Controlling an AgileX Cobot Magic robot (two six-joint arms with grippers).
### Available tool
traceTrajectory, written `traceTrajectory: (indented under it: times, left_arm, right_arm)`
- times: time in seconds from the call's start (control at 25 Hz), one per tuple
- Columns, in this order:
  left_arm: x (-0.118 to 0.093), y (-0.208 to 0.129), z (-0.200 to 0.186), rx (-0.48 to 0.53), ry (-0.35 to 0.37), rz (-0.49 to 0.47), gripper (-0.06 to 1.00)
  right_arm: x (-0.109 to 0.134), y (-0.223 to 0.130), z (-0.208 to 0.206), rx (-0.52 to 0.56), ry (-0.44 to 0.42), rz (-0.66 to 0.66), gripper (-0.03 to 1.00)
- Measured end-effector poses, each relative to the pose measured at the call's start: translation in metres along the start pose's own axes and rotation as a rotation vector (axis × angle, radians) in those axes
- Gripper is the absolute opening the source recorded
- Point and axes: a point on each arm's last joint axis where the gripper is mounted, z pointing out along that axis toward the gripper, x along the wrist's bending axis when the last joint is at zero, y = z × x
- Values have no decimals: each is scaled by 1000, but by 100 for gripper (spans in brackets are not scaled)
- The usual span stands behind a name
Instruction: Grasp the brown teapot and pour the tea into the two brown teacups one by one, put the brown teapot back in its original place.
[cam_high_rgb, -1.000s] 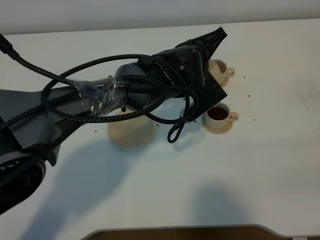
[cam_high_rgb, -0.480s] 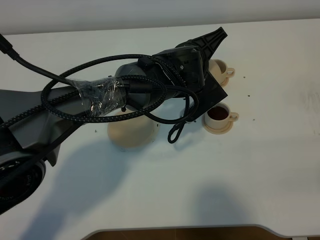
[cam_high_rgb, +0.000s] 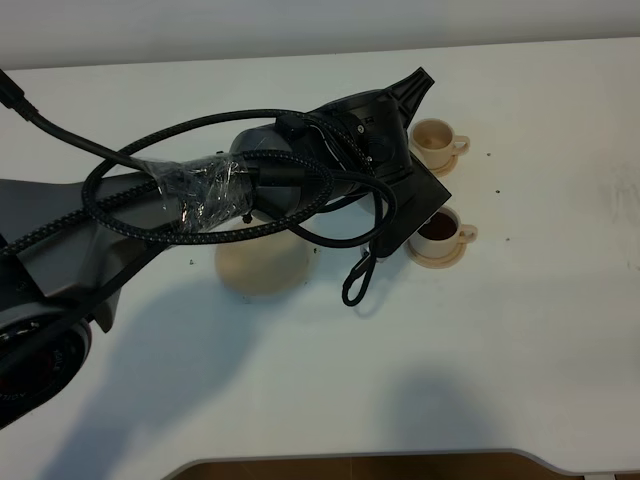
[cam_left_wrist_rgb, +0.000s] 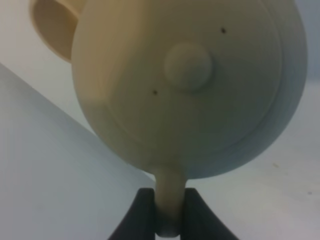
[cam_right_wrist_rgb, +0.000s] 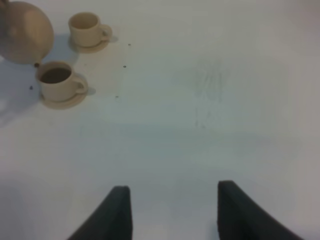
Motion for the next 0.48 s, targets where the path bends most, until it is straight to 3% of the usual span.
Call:
traceTrajectory:
  times: [0.48]
  left_arm:
    - [0,-8,-10,-8,-18,-222,11]
  right_arm:
    - [0,0,0,0,0,0,42]
